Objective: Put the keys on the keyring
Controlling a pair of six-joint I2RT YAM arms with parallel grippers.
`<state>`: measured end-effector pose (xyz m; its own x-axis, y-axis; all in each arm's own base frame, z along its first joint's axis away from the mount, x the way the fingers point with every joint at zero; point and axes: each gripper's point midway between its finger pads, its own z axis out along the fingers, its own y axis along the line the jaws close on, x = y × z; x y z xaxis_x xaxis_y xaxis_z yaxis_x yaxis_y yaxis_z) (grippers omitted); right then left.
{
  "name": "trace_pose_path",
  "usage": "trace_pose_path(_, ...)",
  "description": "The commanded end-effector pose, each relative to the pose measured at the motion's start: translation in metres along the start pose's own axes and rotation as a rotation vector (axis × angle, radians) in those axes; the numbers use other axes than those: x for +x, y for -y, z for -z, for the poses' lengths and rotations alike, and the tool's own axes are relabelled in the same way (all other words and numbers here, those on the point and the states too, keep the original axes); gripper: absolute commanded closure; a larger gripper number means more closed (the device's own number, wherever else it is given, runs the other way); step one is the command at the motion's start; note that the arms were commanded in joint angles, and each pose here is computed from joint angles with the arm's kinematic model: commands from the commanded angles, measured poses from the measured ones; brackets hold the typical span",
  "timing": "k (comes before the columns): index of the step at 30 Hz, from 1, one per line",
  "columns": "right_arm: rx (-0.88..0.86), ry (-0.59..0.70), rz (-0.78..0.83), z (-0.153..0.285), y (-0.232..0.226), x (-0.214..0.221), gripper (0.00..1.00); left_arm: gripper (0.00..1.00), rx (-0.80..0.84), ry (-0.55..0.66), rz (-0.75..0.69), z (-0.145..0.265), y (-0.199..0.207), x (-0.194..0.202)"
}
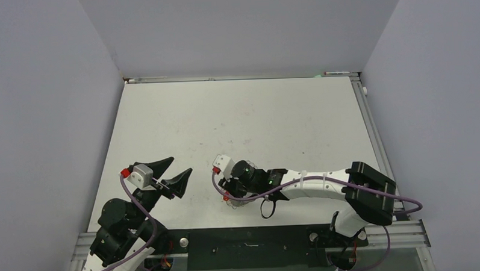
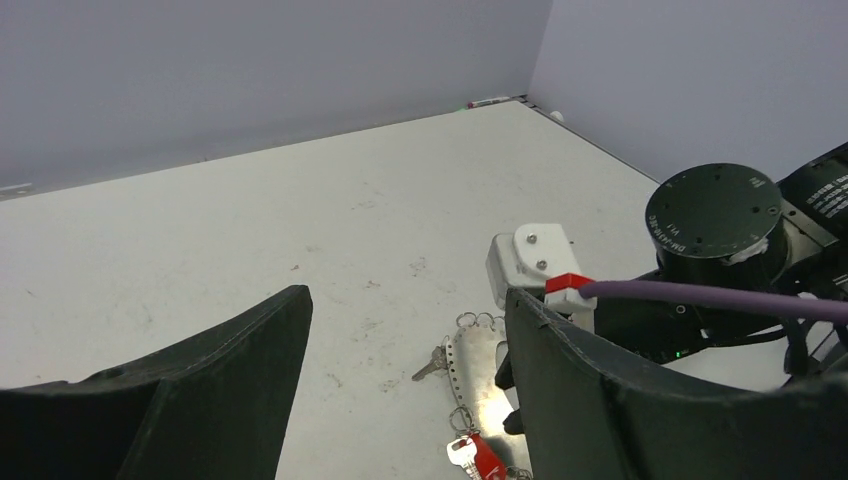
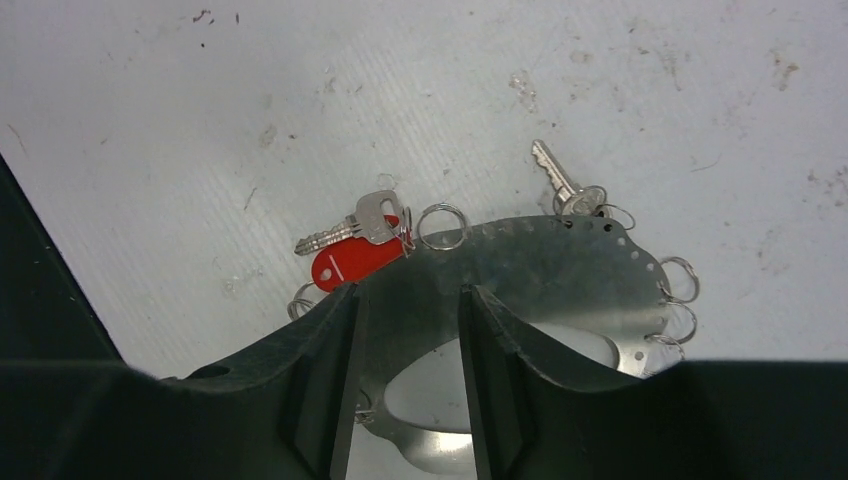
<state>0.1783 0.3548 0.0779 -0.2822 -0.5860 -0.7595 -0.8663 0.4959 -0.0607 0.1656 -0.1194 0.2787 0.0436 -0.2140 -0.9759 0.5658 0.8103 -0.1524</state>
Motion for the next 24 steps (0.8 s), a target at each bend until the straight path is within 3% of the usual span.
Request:
trace_pose_path(1, -0.101, 0.024, 0.084, -0.016, -0.014, -0.002, 0.62, 0.32, 0.013, 0.048, -0.006, 0.003, 0.003, -0.019)
trace_pose_path(13, -0.1, -0.002, 0.127, -0.046, -0.01, 0.005, 0.7, 0.32, 0.009, 0.04, -0.006, 0.002, 0.003, -0.018)
trace_pose_path(24, -0.121, 0.04, 0.129, -0.046, -0.005, -0.005, 0.71, 0.32, 0.011, 0.033, -0.007, 0.0, 0.003, -0.015)
